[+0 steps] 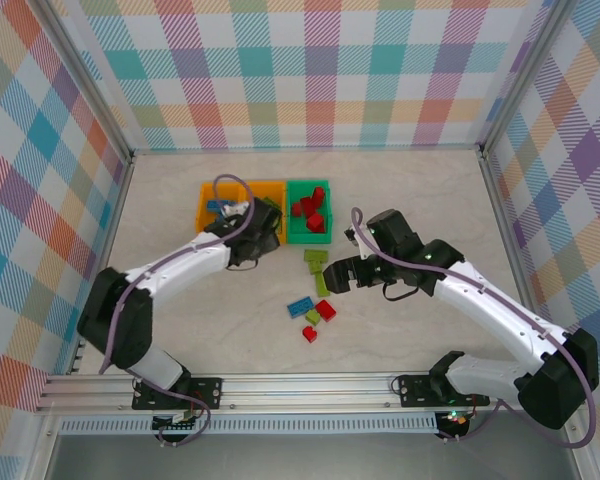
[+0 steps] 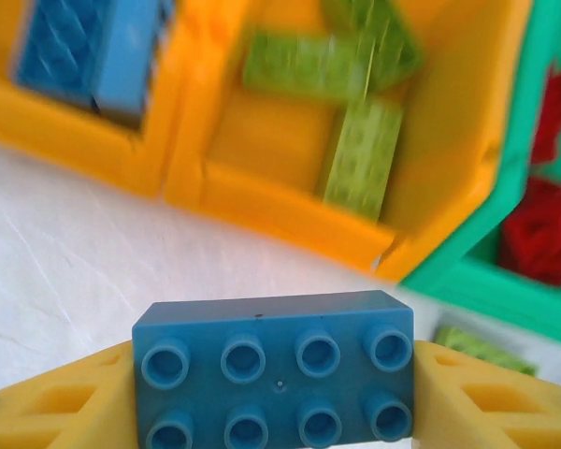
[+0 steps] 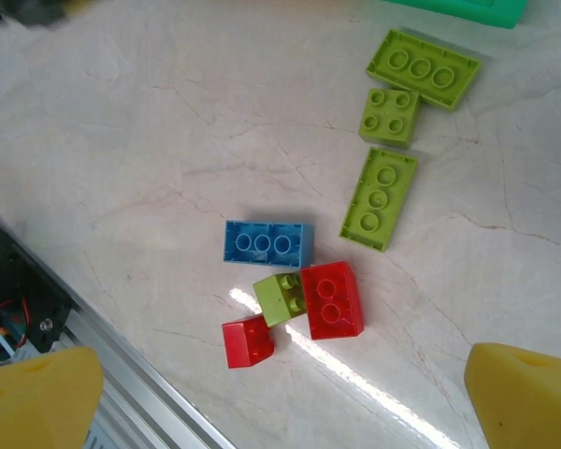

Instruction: Sort the legos into containers by color

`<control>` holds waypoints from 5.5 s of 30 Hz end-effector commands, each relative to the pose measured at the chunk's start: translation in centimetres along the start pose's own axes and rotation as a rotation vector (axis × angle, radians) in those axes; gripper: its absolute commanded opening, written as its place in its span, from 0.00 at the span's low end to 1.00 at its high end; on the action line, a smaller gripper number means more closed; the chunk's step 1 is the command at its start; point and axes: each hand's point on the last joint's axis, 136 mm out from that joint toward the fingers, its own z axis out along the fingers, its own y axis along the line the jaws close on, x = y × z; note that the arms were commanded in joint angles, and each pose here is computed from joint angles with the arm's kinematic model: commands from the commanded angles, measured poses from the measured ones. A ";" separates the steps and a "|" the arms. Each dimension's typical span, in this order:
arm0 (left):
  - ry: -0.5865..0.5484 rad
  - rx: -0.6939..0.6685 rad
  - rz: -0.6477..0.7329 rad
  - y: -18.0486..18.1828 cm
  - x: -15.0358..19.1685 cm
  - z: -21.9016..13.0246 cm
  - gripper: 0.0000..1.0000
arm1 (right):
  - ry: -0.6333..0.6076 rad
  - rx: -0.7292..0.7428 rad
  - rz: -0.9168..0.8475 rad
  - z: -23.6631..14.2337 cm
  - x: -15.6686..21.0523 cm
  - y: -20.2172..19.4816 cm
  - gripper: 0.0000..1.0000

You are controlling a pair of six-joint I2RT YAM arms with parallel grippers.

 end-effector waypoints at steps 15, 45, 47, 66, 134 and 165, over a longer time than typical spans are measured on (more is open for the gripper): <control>-0.093 -0.101 -0.218 4.5 -14.0 5.6 0.67 | -0.101 0.007 0.040 -1.9 -0.9 0.2 1.00; -0.212 0.819 1.169 1.5 7.3 -20.3 1.00 | 0.257 0.437 0.254 13.9 0.2 -6.0 0.82; -0.217 0.848 1.253 2.9 9.2 -20.3 1.00 | 0.272 0.456 0.243 14.8 0.7 -6.2 0.76; -0.295 0.874 1.521 5.1 13.3 -16.7 1.00 | 0.121 0.421 0.105 12.2 -3.4 -3.5 0.32; 0.278 0.829 1.494 -4.2 20.4 -4.2 0.98 | -0.218 0.189 -0.115 -0.1 -0.3 -1.6 1.00; 0.453 0.595 1.712 -2.6 22.2 0.2 0.27 | -0.277 0.235 -0.080 -2.1 -0.1 -2.6 1.00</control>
